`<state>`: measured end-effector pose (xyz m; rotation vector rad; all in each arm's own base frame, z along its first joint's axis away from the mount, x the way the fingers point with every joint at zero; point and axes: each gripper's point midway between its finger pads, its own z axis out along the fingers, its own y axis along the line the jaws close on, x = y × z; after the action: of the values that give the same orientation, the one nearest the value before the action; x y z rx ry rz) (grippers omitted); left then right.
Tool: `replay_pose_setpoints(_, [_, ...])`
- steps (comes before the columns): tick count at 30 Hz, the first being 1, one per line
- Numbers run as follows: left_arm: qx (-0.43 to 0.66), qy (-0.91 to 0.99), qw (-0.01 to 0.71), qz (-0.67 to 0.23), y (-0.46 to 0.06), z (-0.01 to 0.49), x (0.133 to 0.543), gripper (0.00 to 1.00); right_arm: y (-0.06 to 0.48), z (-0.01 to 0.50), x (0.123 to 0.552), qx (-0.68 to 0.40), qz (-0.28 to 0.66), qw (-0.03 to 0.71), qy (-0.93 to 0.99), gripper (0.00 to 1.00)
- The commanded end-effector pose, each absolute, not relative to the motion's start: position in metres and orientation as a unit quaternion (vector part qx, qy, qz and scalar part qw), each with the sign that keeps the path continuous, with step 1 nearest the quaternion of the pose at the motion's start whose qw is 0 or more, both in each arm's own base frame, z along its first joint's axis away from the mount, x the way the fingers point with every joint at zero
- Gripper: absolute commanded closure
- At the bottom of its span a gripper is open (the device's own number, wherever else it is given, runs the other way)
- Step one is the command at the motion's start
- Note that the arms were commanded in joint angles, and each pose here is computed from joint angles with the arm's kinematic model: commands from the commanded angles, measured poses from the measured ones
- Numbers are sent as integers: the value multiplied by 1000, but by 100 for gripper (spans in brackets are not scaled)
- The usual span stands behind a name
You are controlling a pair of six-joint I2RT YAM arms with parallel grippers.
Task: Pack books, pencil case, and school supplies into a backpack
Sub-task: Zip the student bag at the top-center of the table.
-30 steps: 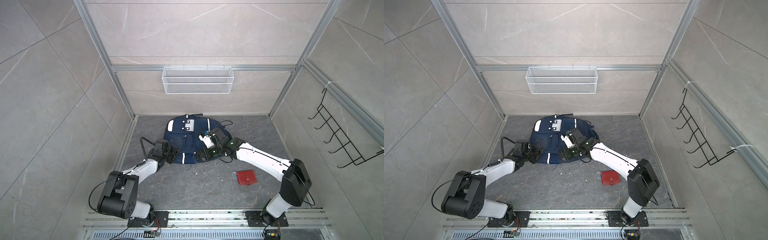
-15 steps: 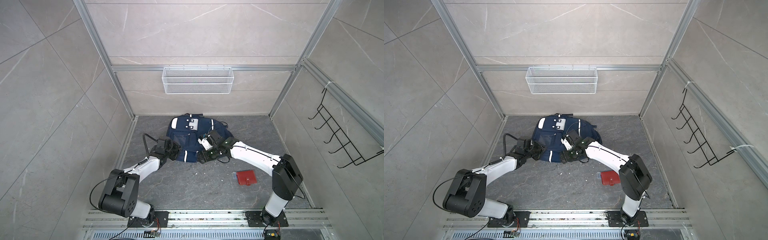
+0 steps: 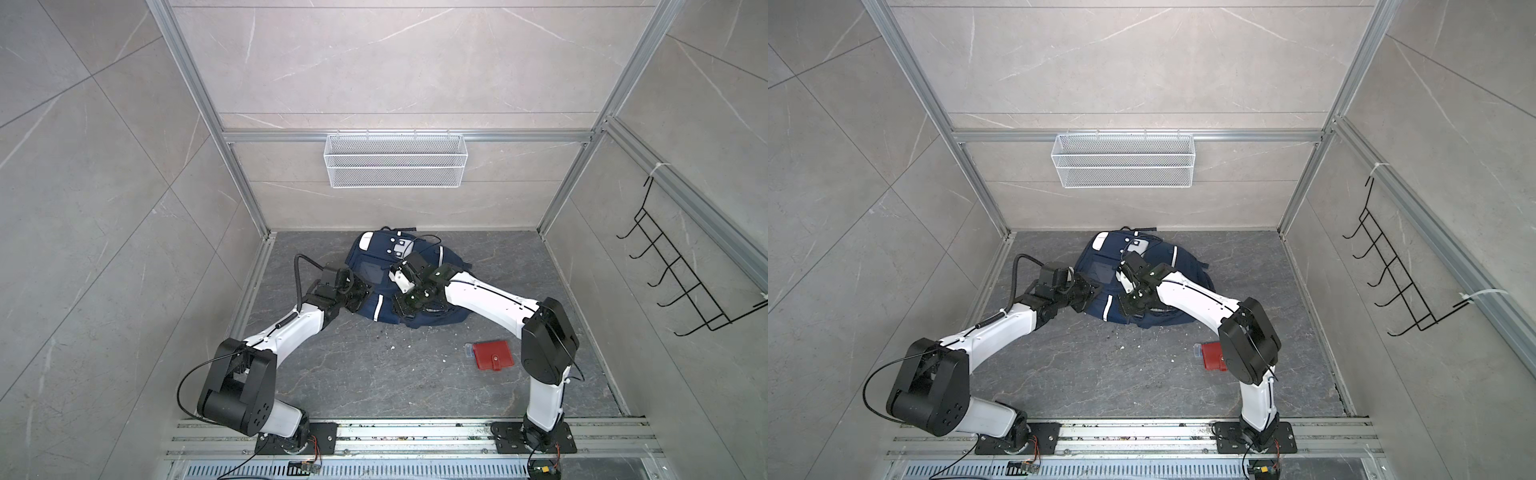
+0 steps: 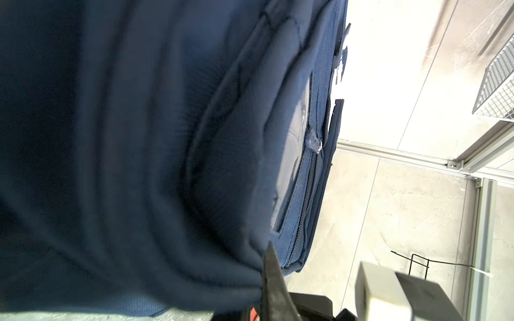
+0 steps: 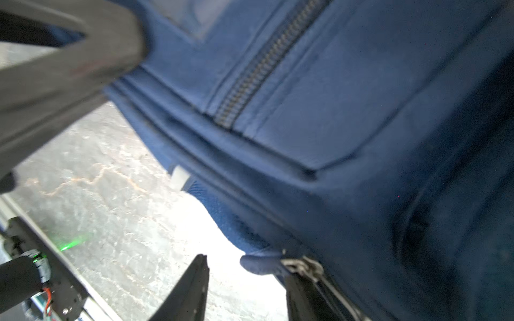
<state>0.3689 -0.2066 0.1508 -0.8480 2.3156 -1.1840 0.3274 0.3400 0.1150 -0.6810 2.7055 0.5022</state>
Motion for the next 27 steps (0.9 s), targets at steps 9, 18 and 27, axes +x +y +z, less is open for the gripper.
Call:
replay_pose_setpoints(9, [-215,807,237,-495,-235,222,363,100,327,107,368,-173,144,161,961,62])
replay_pose_setpoints(18, [-211,807,239,-497,-234,227,360,100,320,105,375,-168,134,168,962,82])
replay_pose_setpoints(27, [-242,803,251,-483,-216,220,368,100,288,106,367,-147,134,174,964,100])
